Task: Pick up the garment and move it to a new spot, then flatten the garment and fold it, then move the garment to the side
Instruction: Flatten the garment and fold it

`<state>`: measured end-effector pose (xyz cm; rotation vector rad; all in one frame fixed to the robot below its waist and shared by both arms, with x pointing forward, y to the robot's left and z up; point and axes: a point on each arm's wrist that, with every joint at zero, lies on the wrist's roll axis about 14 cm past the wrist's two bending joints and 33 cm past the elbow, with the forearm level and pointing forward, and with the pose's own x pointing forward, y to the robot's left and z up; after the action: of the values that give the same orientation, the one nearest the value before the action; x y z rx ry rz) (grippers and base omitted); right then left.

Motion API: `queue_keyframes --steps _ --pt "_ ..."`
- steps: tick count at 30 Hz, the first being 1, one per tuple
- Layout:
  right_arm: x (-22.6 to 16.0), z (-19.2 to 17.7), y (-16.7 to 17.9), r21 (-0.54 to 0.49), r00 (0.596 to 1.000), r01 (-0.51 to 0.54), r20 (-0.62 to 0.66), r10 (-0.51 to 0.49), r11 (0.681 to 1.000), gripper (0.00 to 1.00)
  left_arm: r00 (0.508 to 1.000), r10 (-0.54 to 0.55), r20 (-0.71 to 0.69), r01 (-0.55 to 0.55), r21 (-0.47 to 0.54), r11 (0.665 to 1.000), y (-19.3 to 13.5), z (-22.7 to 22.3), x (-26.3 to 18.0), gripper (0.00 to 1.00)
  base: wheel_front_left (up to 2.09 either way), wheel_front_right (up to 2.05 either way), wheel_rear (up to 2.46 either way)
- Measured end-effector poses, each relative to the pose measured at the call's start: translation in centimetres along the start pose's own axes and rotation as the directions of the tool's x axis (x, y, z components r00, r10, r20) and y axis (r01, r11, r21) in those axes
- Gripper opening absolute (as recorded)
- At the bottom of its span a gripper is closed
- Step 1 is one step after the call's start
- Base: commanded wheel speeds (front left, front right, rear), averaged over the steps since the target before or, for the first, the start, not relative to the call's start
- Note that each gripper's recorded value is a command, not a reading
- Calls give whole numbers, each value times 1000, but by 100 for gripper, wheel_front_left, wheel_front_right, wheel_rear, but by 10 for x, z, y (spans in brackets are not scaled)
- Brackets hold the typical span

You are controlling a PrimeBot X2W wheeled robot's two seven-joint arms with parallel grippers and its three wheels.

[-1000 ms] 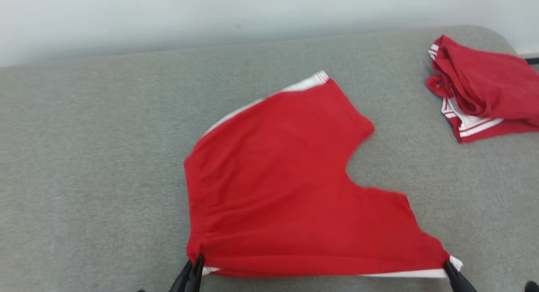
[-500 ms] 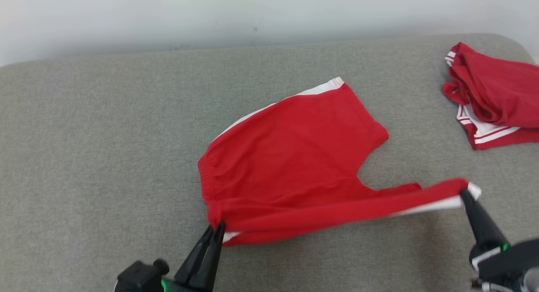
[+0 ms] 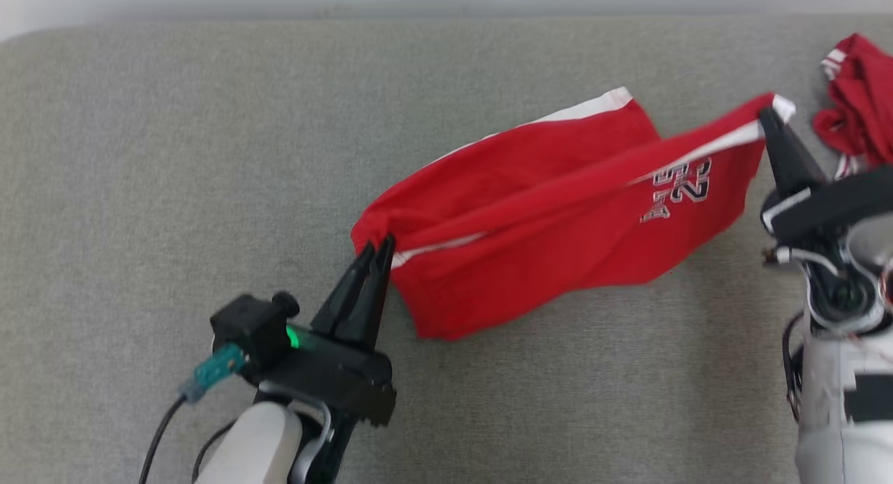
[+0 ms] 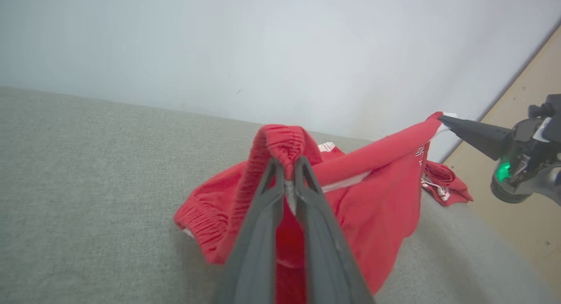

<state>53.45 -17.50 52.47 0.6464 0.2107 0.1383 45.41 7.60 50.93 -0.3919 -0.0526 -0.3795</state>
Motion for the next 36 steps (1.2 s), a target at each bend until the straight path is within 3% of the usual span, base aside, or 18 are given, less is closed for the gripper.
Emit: queue_keyframes --steps 8,14,15,16,17,21,27,36 --pt "69 -29 3 -20 997 29 -73 -31 999 0 996 74 -40 -74 17 997 37 -11 24 0 0 0 0" --pt "98 -59 4 -67 990 35 -131 -44 997 0 990 123 -75 -120 50 992 59 -20 28 0 0 0 0" --pt "100 -63 3 -76 989 37 -138 -47 996 35 988 128 -85 -124 57 991 61 -23 27 39 0 0 0" --pt "102 -66 3 -82 989 36 -140 -47 996 45 988 131 -88 -125 66 990 63 -24 27 73 0 0 0" --pt "102 -66 3 -82 989 36 -140 -47 996 100 988 131 -88 -125 66 990 63 -24 27 100 0 0 0" --pt "102 -64 1 -109 989 33 -139 -48 993 100 988 133 -77 -127 81 989 63 -19 27 100 0 0 0" --pt "84 -59 -2 -312 989 -20 -147 -28 950 100 991 128 -36 -122 129 984 56 -6 14 100 0 0 0" --pt "49 -68 -35 -404 976 -7 -201 -81 915 100 952 285 113 -303 204 931 88 40 -33 100 0 0 0"
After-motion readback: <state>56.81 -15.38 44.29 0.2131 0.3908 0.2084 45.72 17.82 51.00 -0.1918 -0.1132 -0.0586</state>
